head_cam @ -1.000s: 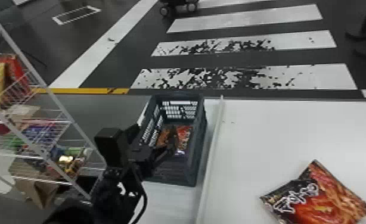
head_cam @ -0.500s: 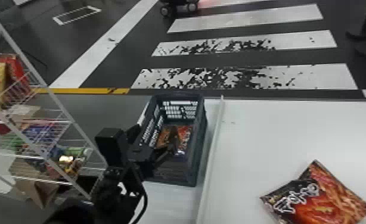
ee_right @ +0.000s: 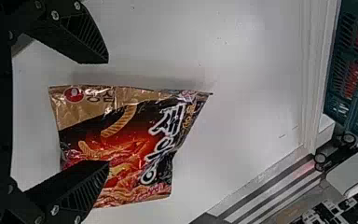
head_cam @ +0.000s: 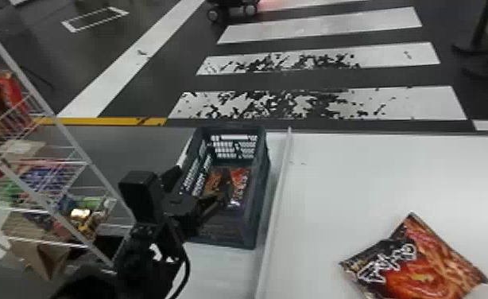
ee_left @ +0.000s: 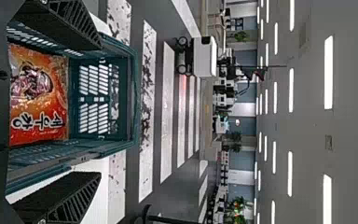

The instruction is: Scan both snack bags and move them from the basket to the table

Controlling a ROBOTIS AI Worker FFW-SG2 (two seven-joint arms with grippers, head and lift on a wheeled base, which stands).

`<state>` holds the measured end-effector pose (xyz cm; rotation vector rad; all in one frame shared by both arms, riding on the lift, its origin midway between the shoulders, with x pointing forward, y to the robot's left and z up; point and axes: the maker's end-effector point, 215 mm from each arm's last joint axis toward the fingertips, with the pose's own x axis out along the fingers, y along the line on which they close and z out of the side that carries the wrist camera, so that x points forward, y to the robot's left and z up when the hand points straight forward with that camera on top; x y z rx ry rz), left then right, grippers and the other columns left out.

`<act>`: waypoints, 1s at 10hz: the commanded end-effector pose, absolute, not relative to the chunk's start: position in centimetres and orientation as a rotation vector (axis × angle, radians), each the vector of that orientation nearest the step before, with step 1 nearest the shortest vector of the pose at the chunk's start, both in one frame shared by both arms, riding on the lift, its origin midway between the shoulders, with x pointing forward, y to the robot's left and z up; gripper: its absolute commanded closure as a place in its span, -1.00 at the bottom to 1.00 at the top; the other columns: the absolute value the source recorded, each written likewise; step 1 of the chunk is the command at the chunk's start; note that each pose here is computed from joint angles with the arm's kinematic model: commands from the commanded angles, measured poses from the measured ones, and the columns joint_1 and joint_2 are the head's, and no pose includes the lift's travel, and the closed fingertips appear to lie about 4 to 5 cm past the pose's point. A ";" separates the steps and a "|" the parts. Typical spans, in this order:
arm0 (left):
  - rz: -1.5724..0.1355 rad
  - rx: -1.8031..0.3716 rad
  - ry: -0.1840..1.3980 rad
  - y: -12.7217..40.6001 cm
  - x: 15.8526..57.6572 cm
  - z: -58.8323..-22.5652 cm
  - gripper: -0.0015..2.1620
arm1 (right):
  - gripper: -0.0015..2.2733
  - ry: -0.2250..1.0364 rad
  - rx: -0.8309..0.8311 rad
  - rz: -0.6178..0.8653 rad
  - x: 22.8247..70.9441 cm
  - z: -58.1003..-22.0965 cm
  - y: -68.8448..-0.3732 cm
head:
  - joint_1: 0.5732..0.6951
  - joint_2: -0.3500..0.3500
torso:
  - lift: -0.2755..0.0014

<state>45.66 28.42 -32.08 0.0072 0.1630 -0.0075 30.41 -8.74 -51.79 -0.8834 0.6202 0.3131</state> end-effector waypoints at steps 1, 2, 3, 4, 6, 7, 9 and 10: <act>-0.015 0.004 0.161 28.1 45.6 -32.0 -0.97 | -0.85 0.613 -0.914 0.305 30.5 -52.1 -9.0 | 1.00 0.83 | 0.28; -0.021 0.004 0.165 28.0 45.6 -32.1 -0.97 | -0.85 0.609 -0.930 0.297 30.6 -52.2 -9.3 | 1.00 0.81 | 0.28; -0.022 0.003 0.165 27.9 45.6 -32.1 -0.97 | -0.80 0.608 -0.945 0.292 30.8 -52.3 -9.5 | 1.00 0.79 | 0.28; -0.029 0.001 0.165 27.7 45.6 -32.1 -0.97 | -0.66 0.621 -0.963 0.286 30.7 -52.6 -9.8 | 1.00 0.78 | 0.28; -0.036 -0.008 0.166 27.5 45.6 -32.1 -0.97 | -0.34 0.667 -1.018 0.267 30.2 -53.2 -11.1 | 1.00 0.75 | 0.28; -0.036 -0.008 0.170 27.5 45.5 -32.1 -0.97 | 0.08 0.658 -1.041 0.262 30.3 -52.9 -11.1 | 1.00 0.72 | 0.28; -0.037 -0.014 0.170 27.4 45.5 -32.1 -0.97 | 0.94 0.603 -1.052 0.288 30.3 -52.4 -9.8 | 1.00 0.70 | 0.28; -0.038 -0.014 0.172 27.4 45.5 -32.2 -0.97 | 0.98 0.538 -1.002 0.297 30.8 -51.3 -8.5 | 1.00 0.72 | 0.28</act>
